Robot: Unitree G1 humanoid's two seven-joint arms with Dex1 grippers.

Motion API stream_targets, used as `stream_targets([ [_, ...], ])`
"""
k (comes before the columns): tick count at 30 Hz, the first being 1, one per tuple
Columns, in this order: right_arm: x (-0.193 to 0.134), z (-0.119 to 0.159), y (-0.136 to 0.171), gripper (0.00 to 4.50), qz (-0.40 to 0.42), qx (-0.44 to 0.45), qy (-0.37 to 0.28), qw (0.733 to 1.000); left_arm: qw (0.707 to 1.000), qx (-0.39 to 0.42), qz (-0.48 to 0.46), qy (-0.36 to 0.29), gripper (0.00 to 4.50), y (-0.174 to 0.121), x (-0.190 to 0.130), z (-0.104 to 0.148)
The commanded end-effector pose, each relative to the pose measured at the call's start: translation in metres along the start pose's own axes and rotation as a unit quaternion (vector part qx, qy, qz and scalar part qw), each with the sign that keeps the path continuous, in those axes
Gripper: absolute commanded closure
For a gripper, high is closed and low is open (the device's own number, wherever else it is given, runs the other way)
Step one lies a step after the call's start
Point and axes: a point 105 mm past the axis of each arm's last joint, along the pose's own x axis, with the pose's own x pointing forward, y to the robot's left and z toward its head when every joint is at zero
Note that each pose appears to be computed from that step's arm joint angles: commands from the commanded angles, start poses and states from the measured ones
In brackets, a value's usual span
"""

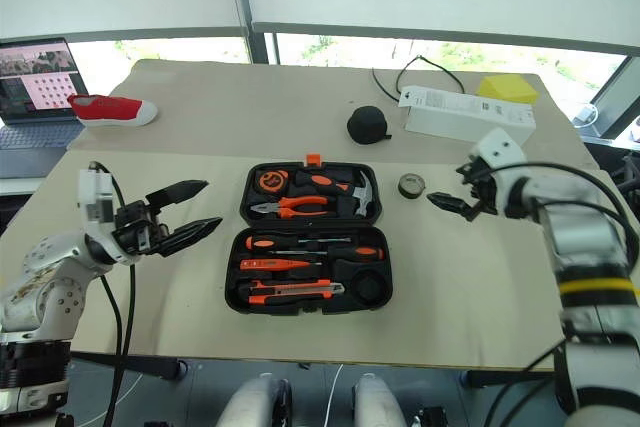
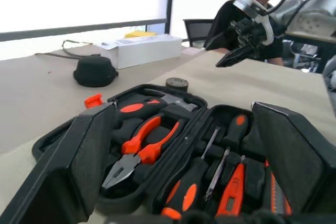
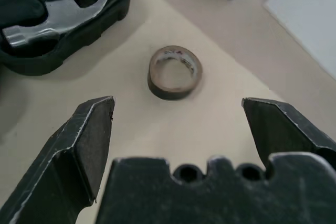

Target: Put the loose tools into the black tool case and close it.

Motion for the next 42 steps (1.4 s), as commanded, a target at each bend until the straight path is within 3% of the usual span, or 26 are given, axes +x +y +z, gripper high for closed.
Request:
stream_targets([
  [1,0.019,0.004,-0.002,0.0,0.024,-0.038,0.041,0.998,1.0,0.022,-0.004,0.009,0.09,-0.002,0.006,0.001],
  [7,0.056,0.007,0.007,0.0,0.045,-0.063,0.068,0.995,0.999,0.027,-0.004,0.027,0.09,-0.004,0.004,-0.009],
  [10,0.063,0.003,0.008,0.69,0.046,-0.06,0.08,0.994,0.999,0.028,-0.004,0.029,0.0,-0.005,0.002,-0.009],
  [15,0.07,-0.003,0.009,2.43,0.048,-0.057,0.102,0.992,0.999,0.033,-0.017,0.016,0.0,-0.012,-0.002,-0.004],
  [21,0.07,0.007,0.009,4.46,0.059,-0.071,0.082,0.992,0.999,0.035,-0.033,0.024,0.0,-0.019,-0.006,-0.005],
  [25,0.046,0.056,0.029,4.46,0.173,-0.117,-0.049,0.977,0.993,0.067,-0.097,0.027,0.0,-0.035,-0.011,-0.003],
  [29,0.01,0.073,0.073,4.46,0.295,-0.093,-0.079,0.948,0.986,0.075,-0.14,0.049,0.0,-0.048,-0.02,-0.009],
  [33,-0.025,0.068,0.146,4.46,0.408,-0.038,-0.044,0.911,0.982,0.063,-0.164,0.072,0.0,-0.057,-0.029,-0.02],
  [36,-0.035,0.049,0.182,4.46,0.432,-0.018,0.01,0.902,0.98,0.06,-0.171,0.084,0.0,-0.059,-0.031,-0.027],
  [42,-0.033,0.008,0.188,4.46,0.381,-0.03,0.104,0.918,0.98,0.053,-0.173,0.084,0.0,-0.063,-0.028,-0.032],
])
